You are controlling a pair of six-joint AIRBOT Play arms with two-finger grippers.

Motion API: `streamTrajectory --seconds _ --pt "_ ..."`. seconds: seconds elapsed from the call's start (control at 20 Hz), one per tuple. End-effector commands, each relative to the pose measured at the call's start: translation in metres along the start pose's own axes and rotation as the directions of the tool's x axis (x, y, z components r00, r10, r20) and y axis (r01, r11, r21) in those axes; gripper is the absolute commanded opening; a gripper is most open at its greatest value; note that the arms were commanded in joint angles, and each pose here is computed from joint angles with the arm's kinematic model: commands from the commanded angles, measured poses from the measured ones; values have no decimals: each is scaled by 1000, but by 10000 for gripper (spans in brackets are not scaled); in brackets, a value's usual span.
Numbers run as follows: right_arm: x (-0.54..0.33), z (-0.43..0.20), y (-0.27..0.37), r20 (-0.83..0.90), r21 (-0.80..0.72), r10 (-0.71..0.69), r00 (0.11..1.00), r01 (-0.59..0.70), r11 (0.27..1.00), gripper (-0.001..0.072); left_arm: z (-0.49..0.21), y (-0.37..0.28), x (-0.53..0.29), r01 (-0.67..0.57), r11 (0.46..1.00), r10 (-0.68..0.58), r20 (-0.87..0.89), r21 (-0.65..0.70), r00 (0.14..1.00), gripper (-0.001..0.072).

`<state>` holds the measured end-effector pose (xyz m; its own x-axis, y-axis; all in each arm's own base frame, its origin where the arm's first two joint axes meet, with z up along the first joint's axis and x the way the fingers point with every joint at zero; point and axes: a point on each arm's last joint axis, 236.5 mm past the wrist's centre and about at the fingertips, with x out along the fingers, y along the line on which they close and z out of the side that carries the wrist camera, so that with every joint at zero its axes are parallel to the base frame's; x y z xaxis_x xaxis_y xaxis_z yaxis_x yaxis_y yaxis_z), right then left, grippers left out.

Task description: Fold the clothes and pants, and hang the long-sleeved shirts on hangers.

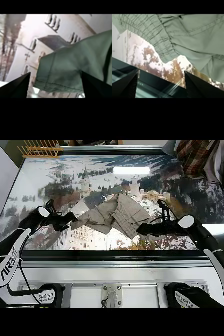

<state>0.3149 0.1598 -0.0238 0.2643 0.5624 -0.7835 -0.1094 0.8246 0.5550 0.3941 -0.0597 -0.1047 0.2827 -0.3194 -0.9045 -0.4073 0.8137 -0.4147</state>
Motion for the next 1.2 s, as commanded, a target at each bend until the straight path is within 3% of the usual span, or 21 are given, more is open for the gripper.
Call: streamTrajectory --seconds 0.0,0.2,0.25,0.3,0.35,0.55,0.6,0.65,0.7,0.75,0.8,0.95,1.15 --pt "19 0 0 -7 29 -14 1000 14 999 609 -2 -9 10 55 998 -56 -14 -21 998 670" --pt "50 -8 0 -38 58 -31 999 33 998 609 1 -10 10 57 998 -57 -4 -21 998 667" --pt "57 -11 -1 -50 71 -36 998 40 997 609 1 -10 10 57 998 -57 -2 -21 998 436" --pt "62 -14 -2 -60 74 -41 997 45 996 609 1 -10 10 57 998 -57 -2 -21 998 152" --pt "67 -16 -4 -69 76 -45 997 50 996 609 3 -10 10 58 998 -58 2 -21 998 32" --pt "84 -18 -8 -75 113 -48 996 56 992 608 4 -10 9 58 998 -58 9 -21 998 32" --pt "87 -14 -7 -59 133 -41 997 48 990 559 5 -10 9 58 998 -58 14 -20 998 31" --pt "89 -9 -6 -35 147 -37 999 42 988 356 6 -10 9 59 998 -59 16 -21 998 5" --pt "89 -3 -5 -11 151 -38 999 39 988 95 6 -10 9 59 998 -58 16 -20 998 3" --pt "86 3 -4 6 138 -37 999 36 990 26 7 -11 7 60 998 -60 22 -14 998 3" --pt "78 11 0 22 122 -31 999 28 992 26 14 -13 0 66 998 -66 52 -1 996 3" --pt "-1 69 7 104 -120 -102 989 114 986 25 82 -43 -86 137 987 -156 286 85 945 3" --pt "-189 140 42 365 -274 -207 908 317 908 25 139 -110 -305 156 933 -336 636 323 695 3"
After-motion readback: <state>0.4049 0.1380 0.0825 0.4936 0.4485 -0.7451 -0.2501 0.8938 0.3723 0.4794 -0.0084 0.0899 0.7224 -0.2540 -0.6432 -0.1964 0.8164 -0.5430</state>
